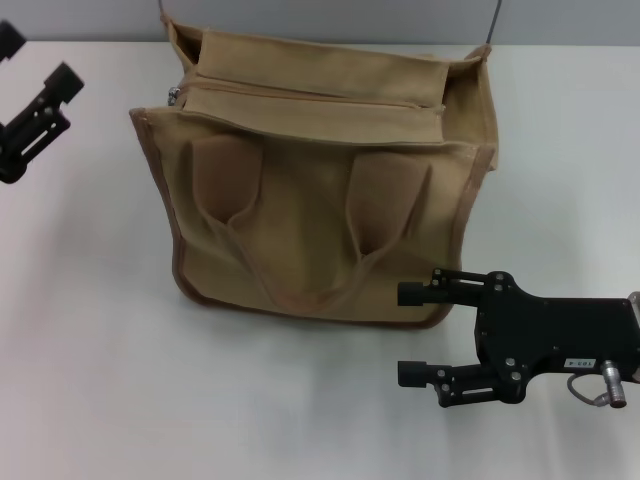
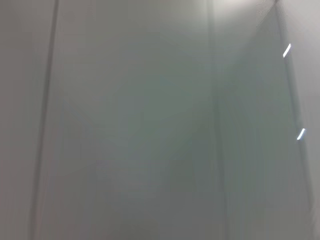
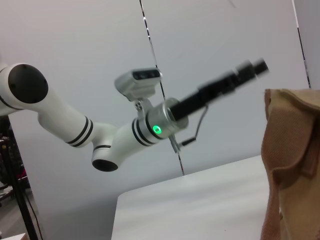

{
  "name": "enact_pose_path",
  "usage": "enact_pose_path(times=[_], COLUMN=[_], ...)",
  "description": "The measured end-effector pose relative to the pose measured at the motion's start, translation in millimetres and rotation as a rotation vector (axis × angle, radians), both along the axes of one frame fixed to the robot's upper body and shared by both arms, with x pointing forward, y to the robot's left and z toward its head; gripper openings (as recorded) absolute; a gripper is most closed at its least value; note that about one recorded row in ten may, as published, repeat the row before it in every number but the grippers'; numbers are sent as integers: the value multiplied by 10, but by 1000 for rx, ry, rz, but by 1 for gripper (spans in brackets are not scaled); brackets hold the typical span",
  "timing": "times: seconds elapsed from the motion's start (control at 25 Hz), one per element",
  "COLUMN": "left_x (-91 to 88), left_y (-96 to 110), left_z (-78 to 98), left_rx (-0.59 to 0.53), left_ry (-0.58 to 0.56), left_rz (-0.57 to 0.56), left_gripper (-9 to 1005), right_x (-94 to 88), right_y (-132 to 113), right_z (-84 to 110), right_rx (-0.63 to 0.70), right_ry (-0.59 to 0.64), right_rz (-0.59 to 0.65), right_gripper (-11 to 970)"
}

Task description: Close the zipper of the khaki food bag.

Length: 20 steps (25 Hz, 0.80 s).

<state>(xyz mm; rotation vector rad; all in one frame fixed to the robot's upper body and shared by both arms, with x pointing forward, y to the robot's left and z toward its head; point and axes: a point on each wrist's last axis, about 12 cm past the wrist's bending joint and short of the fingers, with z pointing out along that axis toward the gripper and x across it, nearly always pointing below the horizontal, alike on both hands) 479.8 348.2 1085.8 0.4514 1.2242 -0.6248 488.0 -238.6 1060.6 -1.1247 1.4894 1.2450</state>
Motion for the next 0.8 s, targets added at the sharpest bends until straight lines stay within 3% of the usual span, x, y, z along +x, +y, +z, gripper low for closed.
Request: enact_pose_path(times=[0.04, 0.12, 0.32, 0.8], left_x=[0, 67, 127, 379], left_y=[0, 127, 83, -206], left_z=[0, -137, -205, -235], left_rx=[0, 127, 198, 293], left_ry=[0, 126, 193, 214], left_rz=[0, 50, 4, -79], left_gripper=[790, 791, 790, 789], right_x=[0, 1, 9, 37], right_y=[-2, -5, -3, 5], right_z=[0, 0, 3, 18], right_rx=[0, -2, -4, -5], right_ry=[0, 0, -2, 1], right_rz=[0, -1, -1, -3], right_gripper=[826, 826, 826, 826])
